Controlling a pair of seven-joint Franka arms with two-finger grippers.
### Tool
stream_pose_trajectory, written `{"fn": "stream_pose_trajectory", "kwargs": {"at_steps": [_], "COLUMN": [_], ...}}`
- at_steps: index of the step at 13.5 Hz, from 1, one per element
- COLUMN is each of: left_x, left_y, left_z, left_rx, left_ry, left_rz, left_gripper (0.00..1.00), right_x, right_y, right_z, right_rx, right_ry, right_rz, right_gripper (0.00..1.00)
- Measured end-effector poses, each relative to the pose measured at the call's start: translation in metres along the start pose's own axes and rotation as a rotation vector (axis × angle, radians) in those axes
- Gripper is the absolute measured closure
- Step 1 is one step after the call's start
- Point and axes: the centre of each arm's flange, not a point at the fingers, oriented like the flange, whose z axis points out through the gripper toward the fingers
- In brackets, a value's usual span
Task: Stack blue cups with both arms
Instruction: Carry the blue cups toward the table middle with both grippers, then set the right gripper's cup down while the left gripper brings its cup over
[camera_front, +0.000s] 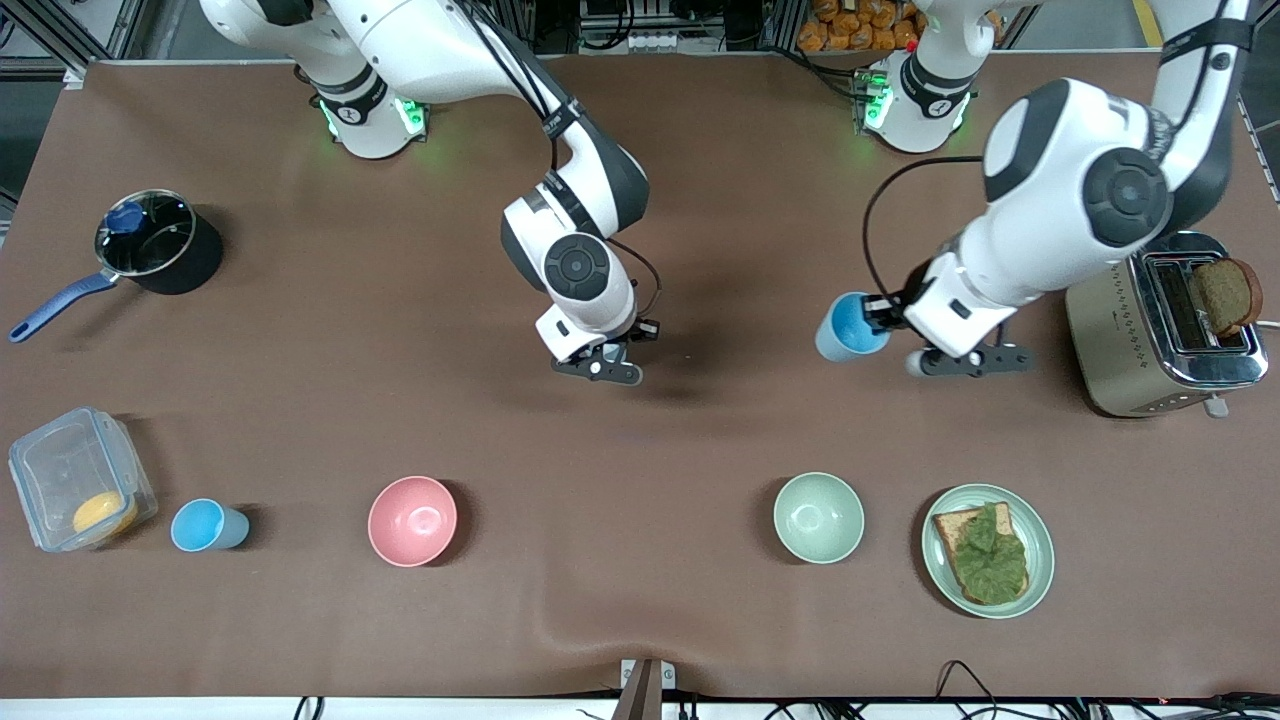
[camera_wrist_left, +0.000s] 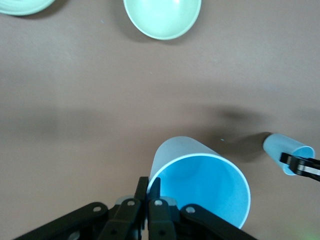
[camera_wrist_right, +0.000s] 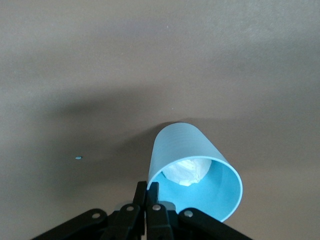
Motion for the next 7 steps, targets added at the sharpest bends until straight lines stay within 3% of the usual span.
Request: {"fn": "stream_pose_trajectory", "kwargs": {"at_steps": [2,7], "left_x": [-0.007,-0.015], "left_y": [0.017,0.047], "left_z": [0.007,0.015], "left_rx": [0.002,-0.016], "left_ry": [-0.009,0.013], "left_rz": [0.004,0.002], "left_gripper": [0.97,0.97], "right_x": [-0.001,-0.002], "right_y": [-0.001,-0.016], "right_z": [0.000,-0.028], "right_rx": [0.000,0.039], "right_ry": [0.000,0.027], "right_rz": [-0.002,-0.020], "right_gripper": [0.82,0.31]}}
